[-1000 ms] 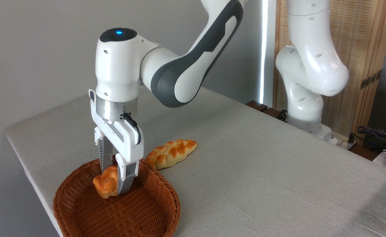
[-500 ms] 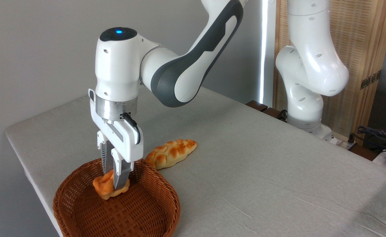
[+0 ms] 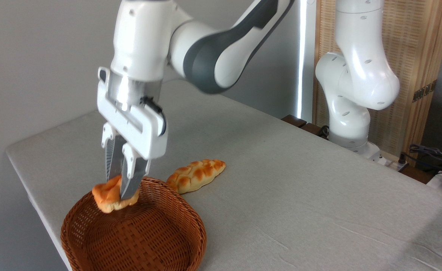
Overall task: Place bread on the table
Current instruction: 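Lift the bun out of the basket and carry it beside the braided roll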
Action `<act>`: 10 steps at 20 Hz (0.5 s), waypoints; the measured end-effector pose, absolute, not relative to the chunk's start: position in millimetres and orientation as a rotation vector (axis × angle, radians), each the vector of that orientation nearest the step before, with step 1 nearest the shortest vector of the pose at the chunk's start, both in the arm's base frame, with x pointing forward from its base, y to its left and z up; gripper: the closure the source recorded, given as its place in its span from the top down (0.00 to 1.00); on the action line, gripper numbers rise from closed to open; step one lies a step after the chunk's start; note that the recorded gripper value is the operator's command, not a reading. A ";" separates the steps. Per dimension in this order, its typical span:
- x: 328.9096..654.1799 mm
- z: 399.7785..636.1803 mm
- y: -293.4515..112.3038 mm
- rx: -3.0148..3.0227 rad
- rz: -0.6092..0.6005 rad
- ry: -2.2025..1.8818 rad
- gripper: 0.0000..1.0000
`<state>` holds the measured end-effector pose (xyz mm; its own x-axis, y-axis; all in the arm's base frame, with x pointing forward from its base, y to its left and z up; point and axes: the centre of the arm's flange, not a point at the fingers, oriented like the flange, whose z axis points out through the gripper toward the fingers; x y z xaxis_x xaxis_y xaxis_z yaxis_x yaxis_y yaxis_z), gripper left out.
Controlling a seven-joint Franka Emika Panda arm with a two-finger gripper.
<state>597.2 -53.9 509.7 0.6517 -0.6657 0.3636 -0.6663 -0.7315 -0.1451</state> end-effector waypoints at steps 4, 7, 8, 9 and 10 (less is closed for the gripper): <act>566.3 544.3 -27.7 2.837 0.506 -1.117 0.60; 540.6 550.5 -14.6 2.804 0.380 -1.125 0.60; 531.3 547.7 -9.2 2.793 0.334 -1.121 0.60; 522.7 543.8 -4.8 2.780 0.297 -1.121 0.60; 514.7 538.5 -1.6 2.768 0.264 -1.122 0.62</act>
